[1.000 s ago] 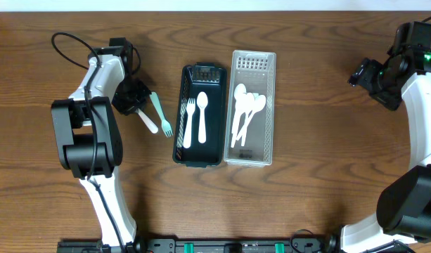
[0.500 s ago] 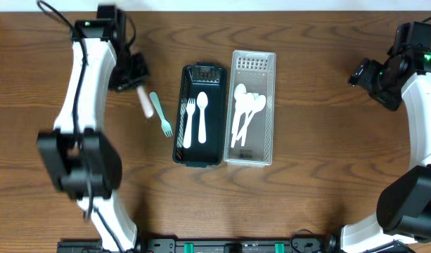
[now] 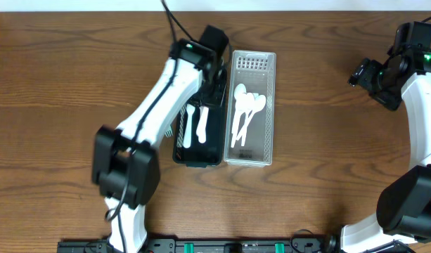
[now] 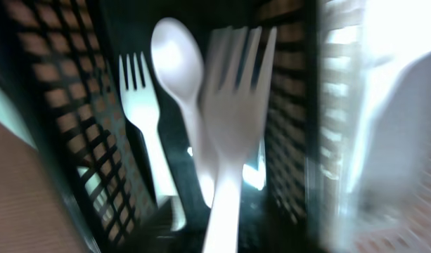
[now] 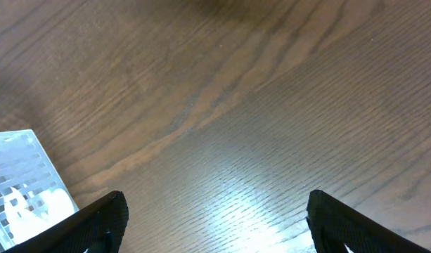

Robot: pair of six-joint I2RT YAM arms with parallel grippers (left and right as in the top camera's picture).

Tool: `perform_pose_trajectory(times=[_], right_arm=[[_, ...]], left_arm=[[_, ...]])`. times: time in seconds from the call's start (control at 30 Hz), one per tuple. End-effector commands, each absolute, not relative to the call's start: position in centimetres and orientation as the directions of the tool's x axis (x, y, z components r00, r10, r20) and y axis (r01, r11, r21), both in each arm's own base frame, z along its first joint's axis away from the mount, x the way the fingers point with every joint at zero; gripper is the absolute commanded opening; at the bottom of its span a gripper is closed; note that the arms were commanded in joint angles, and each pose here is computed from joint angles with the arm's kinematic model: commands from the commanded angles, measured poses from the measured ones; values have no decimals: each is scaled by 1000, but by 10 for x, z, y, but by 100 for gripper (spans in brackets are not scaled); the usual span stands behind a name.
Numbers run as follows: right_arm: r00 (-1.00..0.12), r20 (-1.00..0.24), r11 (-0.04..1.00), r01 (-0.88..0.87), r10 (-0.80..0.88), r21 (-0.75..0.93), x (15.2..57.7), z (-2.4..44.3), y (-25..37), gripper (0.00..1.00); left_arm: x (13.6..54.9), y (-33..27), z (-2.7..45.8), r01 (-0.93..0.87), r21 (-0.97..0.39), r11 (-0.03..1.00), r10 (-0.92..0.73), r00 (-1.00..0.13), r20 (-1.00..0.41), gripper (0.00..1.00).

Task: Pack container
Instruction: 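Place the white fork into the black basket with the left gripper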

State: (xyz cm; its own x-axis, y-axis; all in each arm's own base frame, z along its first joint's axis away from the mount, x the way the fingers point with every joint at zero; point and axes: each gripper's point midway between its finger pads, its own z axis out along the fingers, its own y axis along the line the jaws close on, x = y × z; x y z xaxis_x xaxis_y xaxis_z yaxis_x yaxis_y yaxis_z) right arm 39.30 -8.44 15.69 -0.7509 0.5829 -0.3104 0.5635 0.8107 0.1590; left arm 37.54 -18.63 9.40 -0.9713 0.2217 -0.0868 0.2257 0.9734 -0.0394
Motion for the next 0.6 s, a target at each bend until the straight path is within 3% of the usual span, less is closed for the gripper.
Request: perform_pose_trajectory(times=[0.0,0.17,0.27,0.43,0.57], right_arm=[[-755,-308,813,565,579,142,391,153,-87,85],[-753,-313,813,564,578,144,393,154,-87,86],[-754,-312,813,564,579,144,392,154,-87,86],[-754,-310,813,565,579,143,392,153,-87,86],[-754,-312,813,564,578,144,392,154,-87,86]], left_arm=[[386,-166,106,152,-8,988,150,-982,-115,85],[400,-140,150,75,-34,997,66,-976,-207,86],[413,-105,159,-107,-45,993,-115,-963,-242,91],[424,-61,132,-362,-61,930,-367,-910,-195,85],[429,-48,99,-443,-34,896,-443,-886,-138,79]])
